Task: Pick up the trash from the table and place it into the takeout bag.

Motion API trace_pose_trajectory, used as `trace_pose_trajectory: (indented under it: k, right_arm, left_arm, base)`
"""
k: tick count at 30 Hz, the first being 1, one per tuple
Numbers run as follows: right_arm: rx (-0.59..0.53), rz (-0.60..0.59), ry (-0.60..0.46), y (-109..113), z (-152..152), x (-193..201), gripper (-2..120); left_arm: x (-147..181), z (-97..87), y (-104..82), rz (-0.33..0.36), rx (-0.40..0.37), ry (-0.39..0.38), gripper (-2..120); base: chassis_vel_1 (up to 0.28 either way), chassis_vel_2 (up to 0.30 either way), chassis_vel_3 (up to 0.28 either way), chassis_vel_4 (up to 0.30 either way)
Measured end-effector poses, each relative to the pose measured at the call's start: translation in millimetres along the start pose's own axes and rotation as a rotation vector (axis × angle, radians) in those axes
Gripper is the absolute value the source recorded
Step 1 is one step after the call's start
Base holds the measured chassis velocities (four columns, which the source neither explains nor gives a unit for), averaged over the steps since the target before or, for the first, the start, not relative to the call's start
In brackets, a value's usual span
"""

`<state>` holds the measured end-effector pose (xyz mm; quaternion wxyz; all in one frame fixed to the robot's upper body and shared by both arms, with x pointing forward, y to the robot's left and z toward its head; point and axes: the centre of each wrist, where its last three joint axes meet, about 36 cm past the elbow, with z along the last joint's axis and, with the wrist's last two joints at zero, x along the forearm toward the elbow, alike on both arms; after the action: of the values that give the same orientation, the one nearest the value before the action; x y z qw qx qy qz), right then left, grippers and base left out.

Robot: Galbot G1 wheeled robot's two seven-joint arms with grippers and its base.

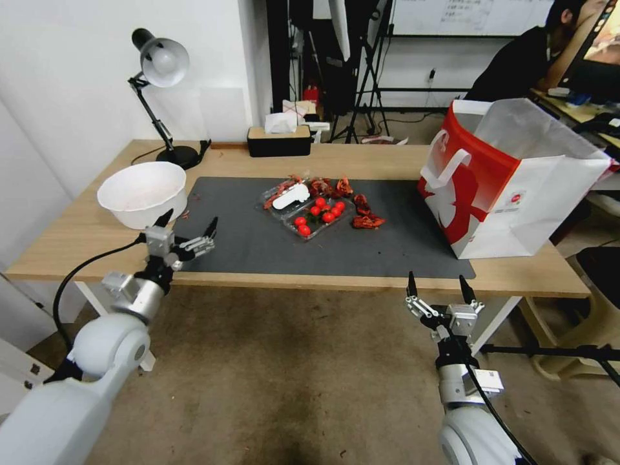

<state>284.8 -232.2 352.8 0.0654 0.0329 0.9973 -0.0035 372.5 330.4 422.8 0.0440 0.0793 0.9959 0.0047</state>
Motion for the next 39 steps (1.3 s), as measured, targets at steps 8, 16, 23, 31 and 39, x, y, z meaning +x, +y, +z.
trace_pose_trajectory:
  k: [8,16,23,31,39]
  right_arm:
    - [-0.002,0.0,0.001,0.8,-1.0,1.8,100]
    - [-0.004,0.0,0.004,2.3,-1.1,3.6,100]
    - [-0.004,-0.002,0.004,3.1,-1.1,3.5,100]
    - [-0.004,-0.003,0.01,3.5,0.4,4.4,100]
    - [-0.005,-0.001,0.015,4.8,1.9,5.2,100]
  left_arm:
    - [35.5,21.4,-11.5,-0.042,0.0,0.034,100]
    - [58.7,33.8,-16.3,-0.064,0.011,0.039,100]
    - [59.6,33.6,-15.1,-0.068,0.009,0.029,100]
    - [59.9,33.7,-16.6,-0.07,0.011,0.026,100]
    - [60.9,35.2,-17.7,-0.062,0.011,0.018,100]
  base:
    - [0.0,0.0,0.0,0.0]
    - [0.0,0.0,0.0,0.0]
    - [0.0,0.0,0.0,0.0]
    - [0.0,0.0,0.0,0.0]
    - [0.0,0.0,0.0,0.0]
